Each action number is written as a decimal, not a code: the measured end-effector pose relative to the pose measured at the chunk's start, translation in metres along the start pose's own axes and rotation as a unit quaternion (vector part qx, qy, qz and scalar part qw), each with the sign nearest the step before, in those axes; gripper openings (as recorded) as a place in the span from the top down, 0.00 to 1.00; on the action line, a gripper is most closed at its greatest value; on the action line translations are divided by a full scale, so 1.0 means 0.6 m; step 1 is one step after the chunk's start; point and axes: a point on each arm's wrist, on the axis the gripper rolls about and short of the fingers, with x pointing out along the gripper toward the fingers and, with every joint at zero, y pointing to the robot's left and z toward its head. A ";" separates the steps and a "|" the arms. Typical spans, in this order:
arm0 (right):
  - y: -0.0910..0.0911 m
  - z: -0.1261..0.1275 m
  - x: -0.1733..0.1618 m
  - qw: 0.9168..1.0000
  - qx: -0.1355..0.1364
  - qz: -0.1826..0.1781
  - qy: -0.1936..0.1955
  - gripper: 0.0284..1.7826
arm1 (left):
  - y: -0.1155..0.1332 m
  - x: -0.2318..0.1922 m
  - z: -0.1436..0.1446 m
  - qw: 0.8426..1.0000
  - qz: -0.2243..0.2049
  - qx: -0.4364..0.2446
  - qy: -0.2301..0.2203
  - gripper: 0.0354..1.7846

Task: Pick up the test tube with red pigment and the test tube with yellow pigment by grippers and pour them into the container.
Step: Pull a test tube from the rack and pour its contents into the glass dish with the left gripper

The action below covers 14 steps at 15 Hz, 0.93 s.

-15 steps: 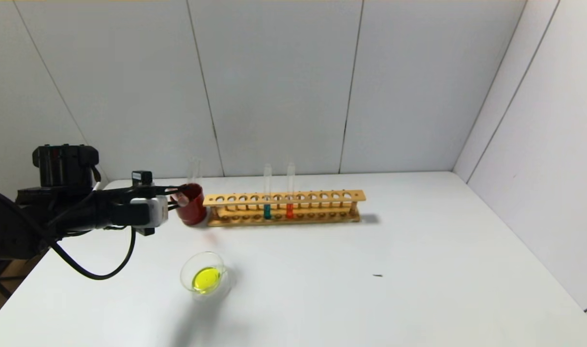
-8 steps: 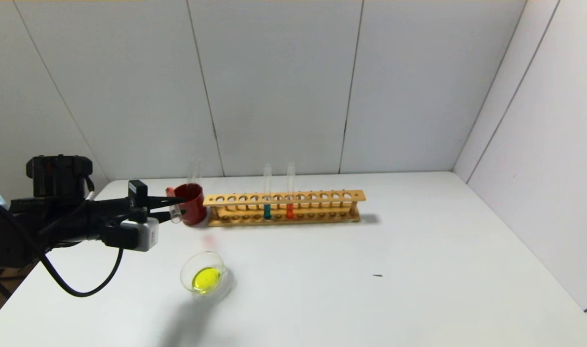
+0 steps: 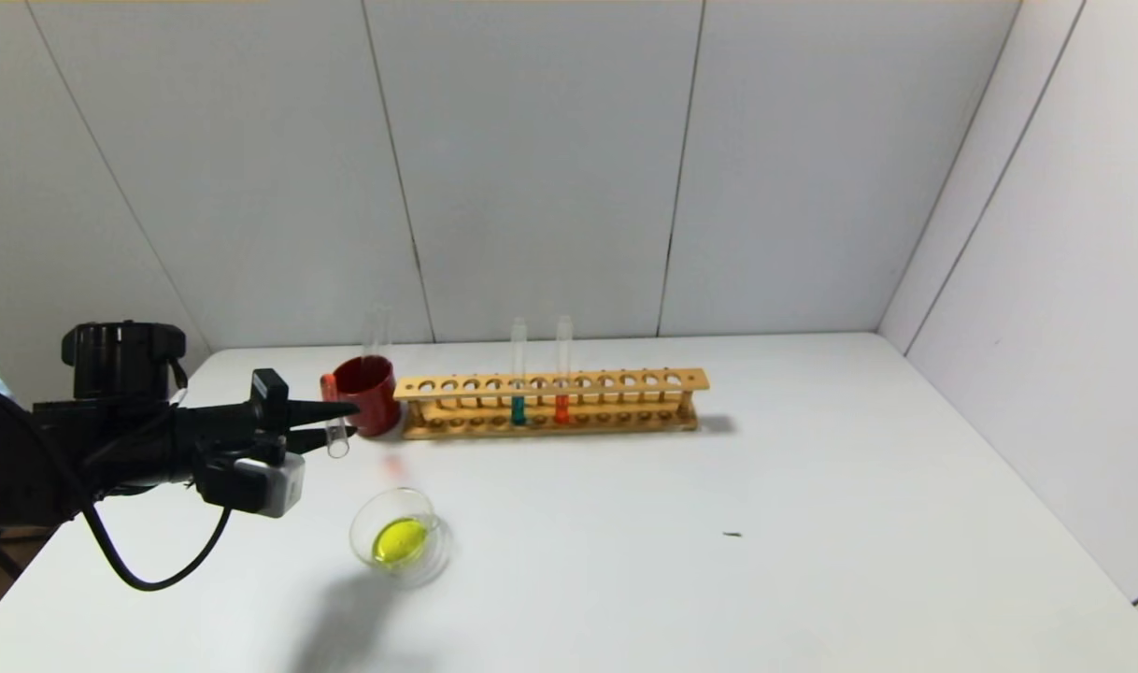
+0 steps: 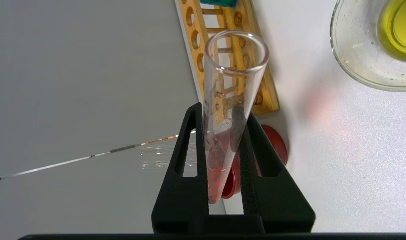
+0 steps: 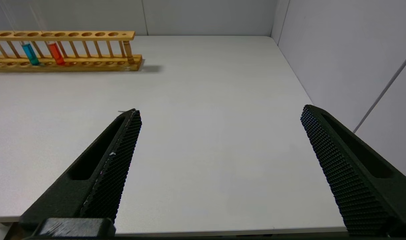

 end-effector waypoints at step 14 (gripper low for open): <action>0.000 0.000 0.000 1.000 0.000 0.000 0.000 0.02 | -0.009 0.018 -0.016 0.998 -0.014 0.068 0.012 0.84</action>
